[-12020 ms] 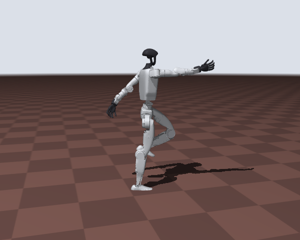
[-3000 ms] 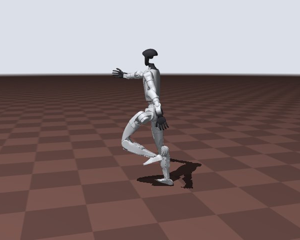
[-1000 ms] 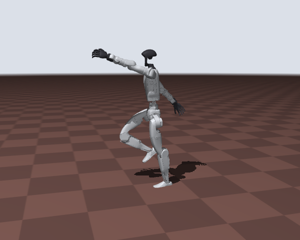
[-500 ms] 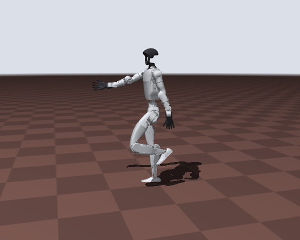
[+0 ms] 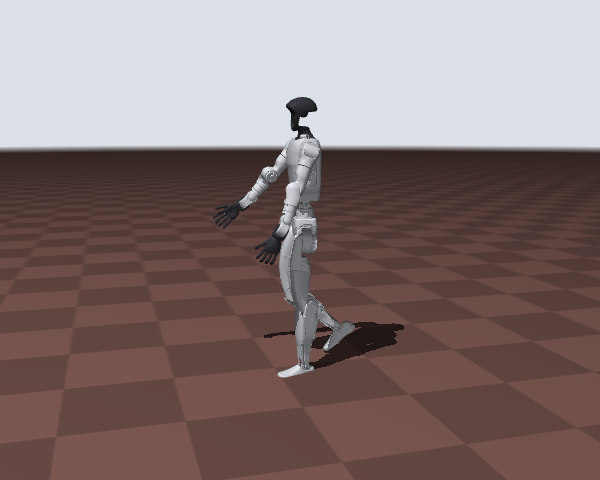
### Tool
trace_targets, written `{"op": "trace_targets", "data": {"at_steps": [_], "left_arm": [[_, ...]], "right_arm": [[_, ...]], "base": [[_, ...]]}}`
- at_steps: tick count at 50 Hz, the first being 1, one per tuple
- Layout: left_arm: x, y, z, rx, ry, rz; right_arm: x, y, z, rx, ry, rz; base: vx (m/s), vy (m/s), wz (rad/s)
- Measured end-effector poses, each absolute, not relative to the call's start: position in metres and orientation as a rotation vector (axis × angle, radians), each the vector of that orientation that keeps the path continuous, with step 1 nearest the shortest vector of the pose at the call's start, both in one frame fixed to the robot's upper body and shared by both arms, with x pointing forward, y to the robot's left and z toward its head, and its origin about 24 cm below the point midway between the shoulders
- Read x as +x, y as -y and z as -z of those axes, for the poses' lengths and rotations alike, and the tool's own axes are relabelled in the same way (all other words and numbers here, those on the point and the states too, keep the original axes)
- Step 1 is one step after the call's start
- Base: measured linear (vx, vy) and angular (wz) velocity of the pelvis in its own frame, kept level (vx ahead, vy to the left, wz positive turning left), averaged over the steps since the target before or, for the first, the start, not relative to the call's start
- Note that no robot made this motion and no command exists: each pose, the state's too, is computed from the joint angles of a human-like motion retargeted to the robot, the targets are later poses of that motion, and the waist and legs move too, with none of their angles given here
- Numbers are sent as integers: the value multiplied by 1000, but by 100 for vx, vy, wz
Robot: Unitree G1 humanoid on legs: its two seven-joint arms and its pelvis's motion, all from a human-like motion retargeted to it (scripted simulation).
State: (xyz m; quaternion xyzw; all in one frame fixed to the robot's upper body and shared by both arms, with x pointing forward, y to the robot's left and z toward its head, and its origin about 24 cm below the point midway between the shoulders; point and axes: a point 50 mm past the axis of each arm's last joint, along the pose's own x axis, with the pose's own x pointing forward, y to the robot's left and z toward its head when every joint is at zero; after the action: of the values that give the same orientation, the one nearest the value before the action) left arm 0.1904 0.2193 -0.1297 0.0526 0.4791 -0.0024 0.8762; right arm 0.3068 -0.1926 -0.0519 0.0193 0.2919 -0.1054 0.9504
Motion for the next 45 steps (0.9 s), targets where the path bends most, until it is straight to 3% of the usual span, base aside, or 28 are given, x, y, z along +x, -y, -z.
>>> {"op": "trace_targets", "data": {"at_steps": [3,6,9,12,15,18,22,27,30,32,35,38,41,45], "left_arm": [[338,-209,15,200,-610,18],[416,-189,-133,293,-208,8],[433,-181,-259,392,111,-46],[422,-186,-343,533,275,-97],[409,-183,-389,624,354,-112],[410,-173,-389,658,357,-67],[427,-159,-324,633,262,55],[422,-156,-154,350,-24,169],[356,-180,-5,331,-471,195],[255,-203,94,273,-895,261],[76,-214,166,69,-1391,249],[-71,-202,166,-107,-1682,257],[-189,-194,126,-293,-1911,248],[-293,-198,48,-432,-2217,60]], "right_arm": [[155,206,149,-106,-1165,39],[3,208,176,45,-1561,82],[-116,205,158,243,-1791,229],[-202,205,121,365,-1984,316],[-254,205,85,407,-2140,394],[-266,201,76,413,-2181,416],[-226,197,107,398,-2062,348],[-87,220,162,270,-1733,416],[47,239,167,237,-1399,522],[154,245,140,274,-1106,539],[305,242,42,323,-642,483],[399,230,-105,381,-172,432],[423,226,-247,410,229,396],[399,226,-386,383,572,373]], "base": [[41,17,174],[47,12,159],[48,7,72],[49,2,21],[49,-3,18],[48,-7,9],[48,-9,-8],[57,-11,-24],[56,-18,-173],[43,-15,-164],[43,1,-111],[51,9,-130],[51,11,-76],[52,15,20]]}}
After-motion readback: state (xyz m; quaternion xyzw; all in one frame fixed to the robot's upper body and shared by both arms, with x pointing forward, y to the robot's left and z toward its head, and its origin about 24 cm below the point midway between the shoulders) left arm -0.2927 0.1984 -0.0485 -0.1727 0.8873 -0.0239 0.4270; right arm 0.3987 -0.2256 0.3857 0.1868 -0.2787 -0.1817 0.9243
